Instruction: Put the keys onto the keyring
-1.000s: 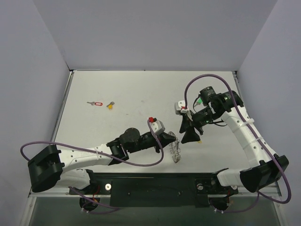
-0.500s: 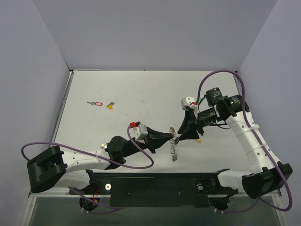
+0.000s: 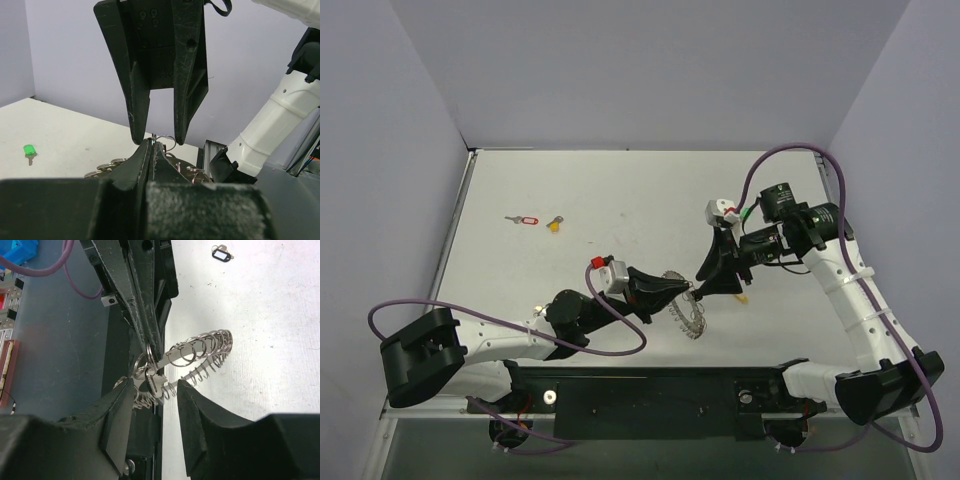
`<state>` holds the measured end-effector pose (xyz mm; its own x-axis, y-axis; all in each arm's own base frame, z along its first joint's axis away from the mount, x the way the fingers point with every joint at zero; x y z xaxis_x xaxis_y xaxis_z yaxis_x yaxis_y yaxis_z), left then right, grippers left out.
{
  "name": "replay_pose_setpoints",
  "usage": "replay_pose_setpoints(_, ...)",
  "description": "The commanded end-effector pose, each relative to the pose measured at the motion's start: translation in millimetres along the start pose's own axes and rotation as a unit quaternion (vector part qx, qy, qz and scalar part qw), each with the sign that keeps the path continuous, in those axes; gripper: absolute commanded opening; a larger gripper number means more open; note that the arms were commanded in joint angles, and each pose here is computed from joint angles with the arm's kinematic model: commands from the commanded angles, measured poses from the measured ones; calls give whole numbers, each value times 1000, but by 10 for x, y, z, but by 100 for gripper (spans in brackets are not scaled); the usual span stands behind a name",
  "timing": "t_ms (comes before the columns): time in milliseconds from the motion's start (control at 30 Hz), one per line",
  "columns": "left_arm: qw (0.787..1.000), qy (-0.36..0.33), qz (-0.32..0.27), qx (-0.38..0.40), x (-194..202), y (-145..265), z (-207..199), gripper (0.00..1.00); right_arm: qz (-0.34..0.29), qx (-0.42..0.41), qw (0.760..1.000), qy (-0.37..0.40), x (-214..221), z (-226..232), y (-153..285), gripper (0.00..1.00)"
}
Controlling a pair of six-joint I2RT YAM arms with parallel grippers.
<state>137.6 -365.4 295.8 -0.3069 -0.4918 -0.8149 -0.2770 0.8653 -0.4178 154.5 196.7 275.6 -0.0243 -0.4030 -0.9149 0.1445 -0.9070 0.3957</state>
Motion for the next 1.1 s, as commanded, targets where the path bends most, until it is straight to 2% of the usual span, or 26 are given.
replay_pose_setpoints(0, 999, 6, -45, 9, -254, -114, -96, 0, -21, 7, 1000, 7, -203, 65, 68, 36)
replay_pose_setpoints(300, 999, 4, -36, -2, -225, -138, -60, 0, -19, 12, 1000, -8, -235, 1, 33, 33)
replay_pose_setpoints(467, 999, 3, -39, -15, -239, -162, -28, 0, 19, 44, 998, -37, -135, -136, -41, 32)
replay_pose_setpoints(600, 999, 5, -39, -34, -226, -144, 30, 0, 27, 76, 996, -48, -121, -262, -35, 33)
replay_pose_setpoints(767, 998, 5, -45, -47, -271, -140, 56, 0, 29, 95, 993, -70, -92, -342, -48, 21)
replay_pose_setpoints(1067, 997, 7, -48, -56, -283, -116, 81, 0, 29, 71, 995, -71, -61, -279, -137, 19)
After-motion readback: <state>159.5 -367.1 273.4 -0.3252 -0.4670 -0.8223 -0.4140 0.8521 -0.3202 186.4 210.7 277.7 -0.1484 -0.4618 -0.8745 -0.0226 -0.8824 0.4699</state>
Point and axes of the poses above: each gripper's point midway between its finger pads, its own y axis back along the fingers, its own z axis along the line the jaws close on, x = y × z, the point moved 1 cm from there along y, back along the fingers, and after that the axes turned 13 degrees about y, right-handed, at the moved point
